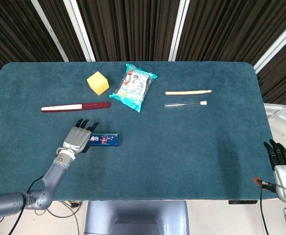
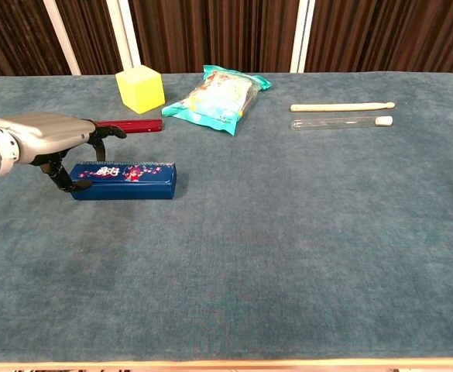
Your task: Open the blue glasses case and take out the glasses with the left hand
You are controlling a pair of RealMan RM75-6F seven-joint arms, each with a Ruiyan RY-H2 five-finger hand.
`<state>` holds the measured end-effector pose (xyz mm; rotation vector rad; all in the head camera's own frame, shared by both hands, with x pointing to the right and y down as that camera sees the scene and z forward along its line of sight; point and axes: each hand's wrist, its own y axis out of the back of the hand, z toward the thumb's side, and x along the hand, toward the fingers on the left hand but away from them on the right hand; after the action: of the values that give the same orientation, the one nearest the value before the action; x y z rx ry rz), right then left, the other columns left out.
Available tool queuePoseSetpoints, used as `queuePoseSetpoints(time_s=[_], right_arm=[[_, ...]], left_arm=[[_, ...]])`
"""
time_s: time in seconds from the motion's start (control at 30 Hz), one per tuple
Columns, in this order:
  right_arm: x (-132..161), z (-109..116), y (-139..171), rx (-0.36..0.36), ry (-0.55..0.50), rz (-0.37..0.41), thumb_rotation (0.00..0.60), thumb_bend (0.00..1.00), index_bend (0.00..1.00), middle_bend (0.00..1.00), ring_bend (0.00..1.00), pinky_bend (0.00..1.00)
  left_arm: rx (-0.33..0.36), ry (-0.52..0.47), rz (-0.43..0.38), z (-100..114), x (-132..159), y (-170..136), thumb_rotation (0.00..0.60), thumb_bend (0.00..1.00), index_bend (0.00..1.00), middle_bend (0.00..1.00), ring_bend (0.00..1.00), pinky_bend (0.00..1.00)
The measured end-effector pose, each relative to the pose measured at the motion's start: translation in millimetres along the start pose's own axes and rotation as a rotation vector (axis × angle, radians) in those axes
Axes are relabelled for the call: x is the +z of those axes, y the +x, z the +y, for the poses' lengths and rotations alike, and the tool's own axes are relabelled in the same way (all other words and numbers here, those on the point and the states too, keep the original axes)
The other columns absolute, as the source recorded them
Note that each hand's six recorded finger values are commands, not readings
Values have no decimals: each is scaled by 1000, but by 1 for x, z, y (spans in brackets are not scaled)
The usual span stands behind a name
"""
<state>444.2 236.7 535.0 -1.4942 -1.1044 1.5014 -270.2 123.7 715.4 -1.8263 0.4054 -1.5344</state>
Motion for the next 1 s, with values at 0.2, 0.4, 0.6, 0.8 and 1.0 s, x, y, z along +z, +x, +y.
queuePoseSetpoints(time_s=[0.2, 0.4, 0.6, 0.8, 1.0], right_arm=[[0, 0, 0, 1, 0, -1, 600, 183, 0, 0, 0, 179], [0, -1, -1, 3, 1, -2, 600, 183, 0, 0, 0, 179], [-1, -1, -1, 4, 1, -4, 600, 183, 0, 0, 0, 179], [-1, -1, -1, 4, 1, -6, 600, 184, 0, 0, 0, 179], [-1, -1, -1, 5, 0, -9, 600, 183, 0, 0, 0, 179]], left_arm=[[-20, -26, -6, -2, 2, 3, 600, 498, 31, 338, 0, 21], [-19, -45, -7, 0, 1, 8, 600, 498, 31, 324, 0, 20], [-9, -54, -2, 2, -2, 12, 600, 494, 22, 275, 0, 20], [-6, -51, 6, 1, -4, 17, 600, 491, 15, 244, 0, 20], [2, -46, 7, 2, -3, 22, 600, 485, 7, 224, 0, 20]])
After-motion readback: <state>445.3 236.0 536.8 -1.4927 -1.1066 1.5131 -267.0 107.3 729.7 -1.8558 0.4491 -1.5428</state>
